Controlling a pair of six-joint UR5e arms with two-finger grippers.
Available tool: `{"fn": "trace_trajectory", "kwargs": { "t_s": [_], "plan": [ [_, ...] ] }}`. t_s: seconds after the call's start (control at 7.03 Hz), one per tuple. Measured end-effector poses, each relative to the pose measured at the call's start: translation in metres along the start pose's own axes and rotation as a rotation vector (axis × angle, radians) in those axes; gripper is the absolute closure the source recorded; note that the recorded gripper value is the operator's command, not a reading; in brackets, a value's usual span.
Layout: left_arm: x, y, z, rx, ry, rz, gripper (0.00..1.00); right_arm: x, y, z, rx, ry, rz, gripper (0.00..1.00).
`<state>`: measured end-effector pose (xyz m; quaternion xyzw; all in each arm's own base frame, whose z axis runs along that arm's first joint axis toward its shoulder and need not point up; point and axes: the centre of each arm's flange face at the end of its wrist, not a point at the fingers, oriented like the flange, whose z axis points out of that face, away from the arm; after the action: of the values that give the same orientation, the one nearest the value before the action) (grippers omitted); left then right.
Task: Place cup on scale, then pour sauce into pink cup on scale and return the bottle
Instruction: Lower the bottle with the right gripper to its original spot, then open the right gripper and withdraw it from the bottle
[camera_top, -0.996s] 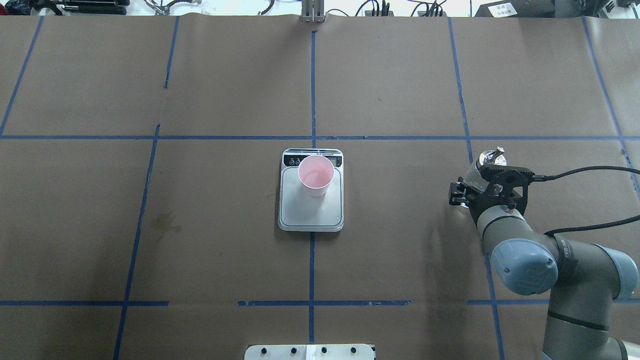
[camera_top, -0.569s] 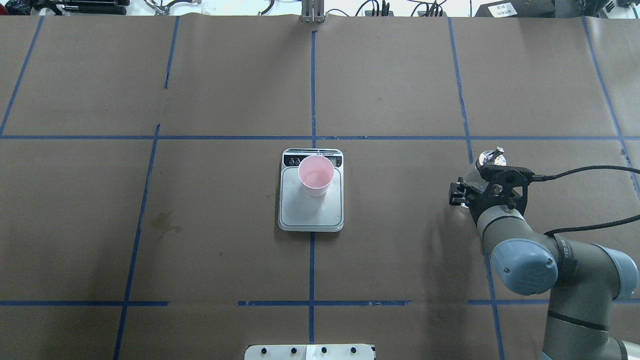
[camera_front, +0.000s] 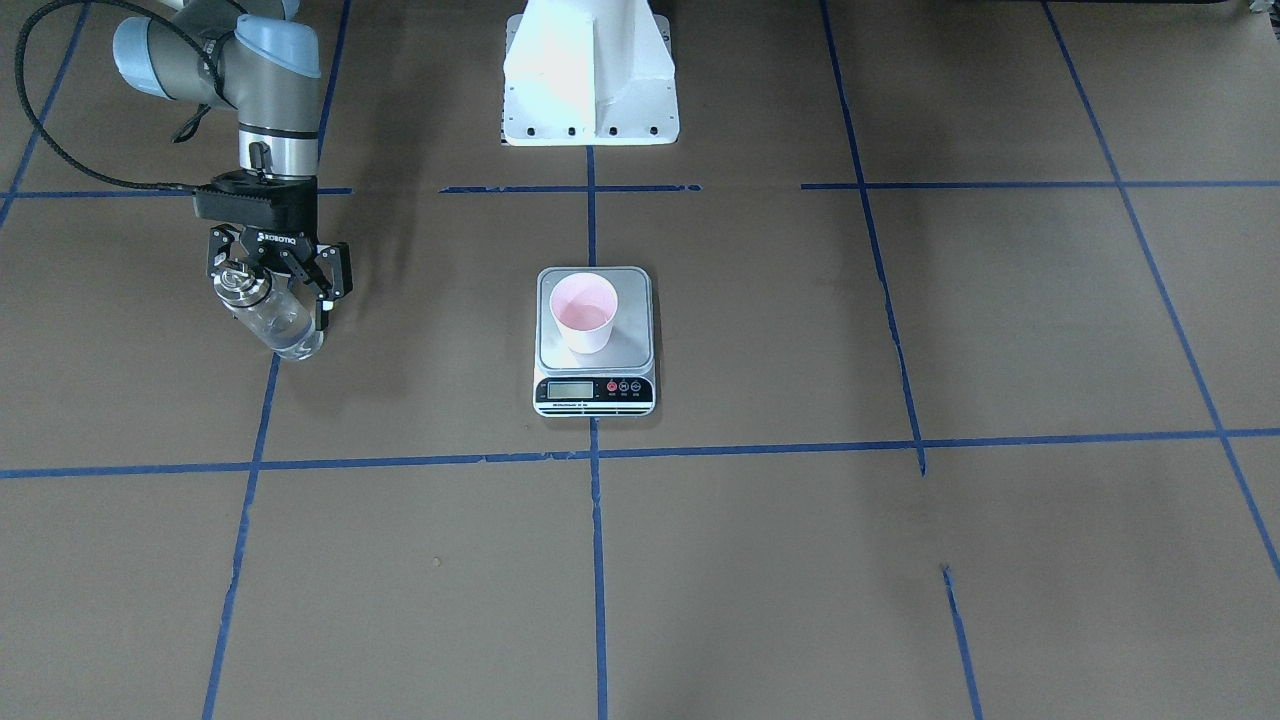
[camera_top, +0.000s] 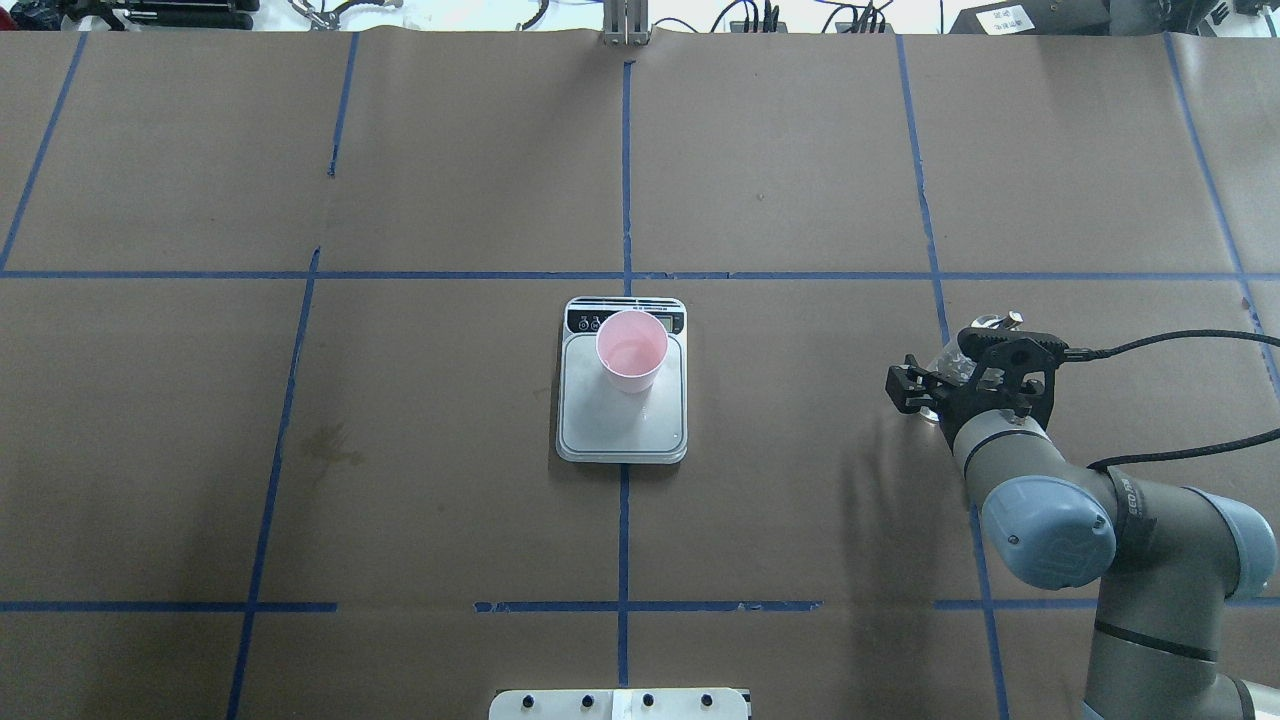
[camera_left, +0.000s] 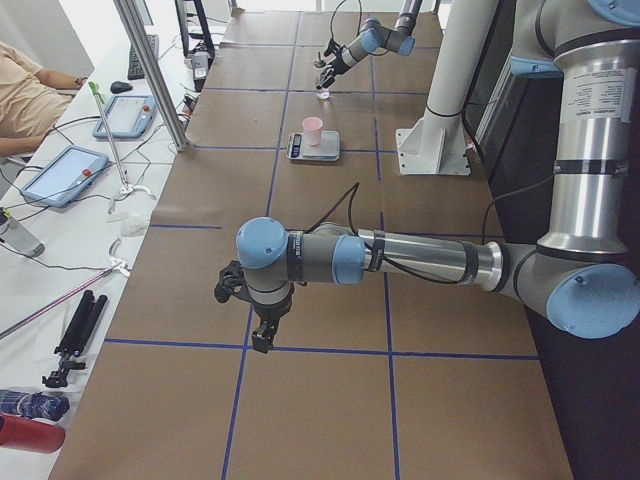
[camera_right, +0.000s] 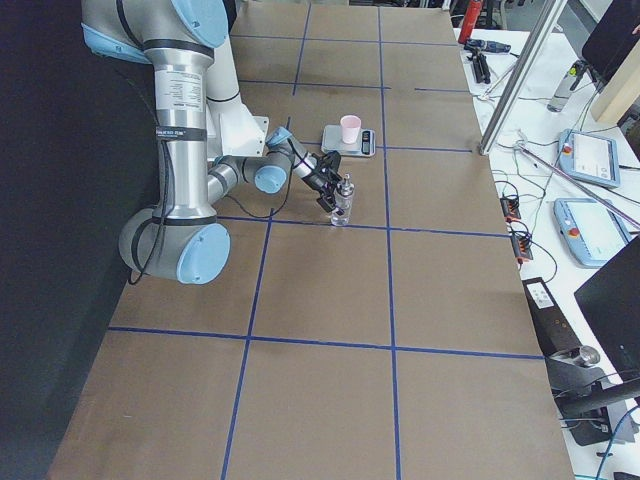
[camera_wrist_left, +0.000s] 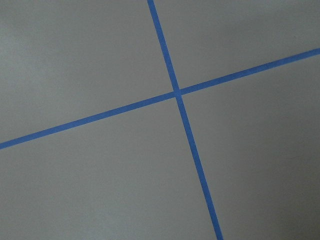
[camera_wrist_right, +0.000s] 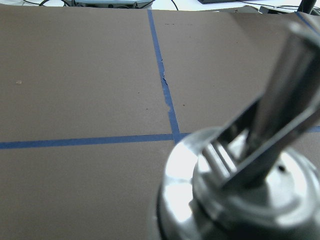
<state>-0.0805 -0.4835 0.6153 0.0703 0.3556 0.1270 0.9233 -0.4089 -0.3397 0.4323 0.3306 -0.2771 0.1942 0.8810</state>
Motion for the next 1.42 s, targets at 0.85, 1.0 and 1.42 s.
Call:
{"fn": "trace_trajectory", "kwargs": {
  "t_s": [0.85,1.0,1.42],
  "plan": [
    [0.003,-0.006,-0.004,0.006,-0.001,0.007,0.0,0.013,0.003,-0.006,0.022,-0.046,0.036,0.0],
    [0.003,-0.006,-0.004,0.006,-0.001,0.007,0.0,0.013,0.01,-0.009,0.027,-0.055,0.037,0.0],
    [0.002,-0.006,-0.003,0.006,-0.001,0.006,0.0,0.032,0.04,-0.016,0.03,-0.067,0.022,0.0]
  ]
}}
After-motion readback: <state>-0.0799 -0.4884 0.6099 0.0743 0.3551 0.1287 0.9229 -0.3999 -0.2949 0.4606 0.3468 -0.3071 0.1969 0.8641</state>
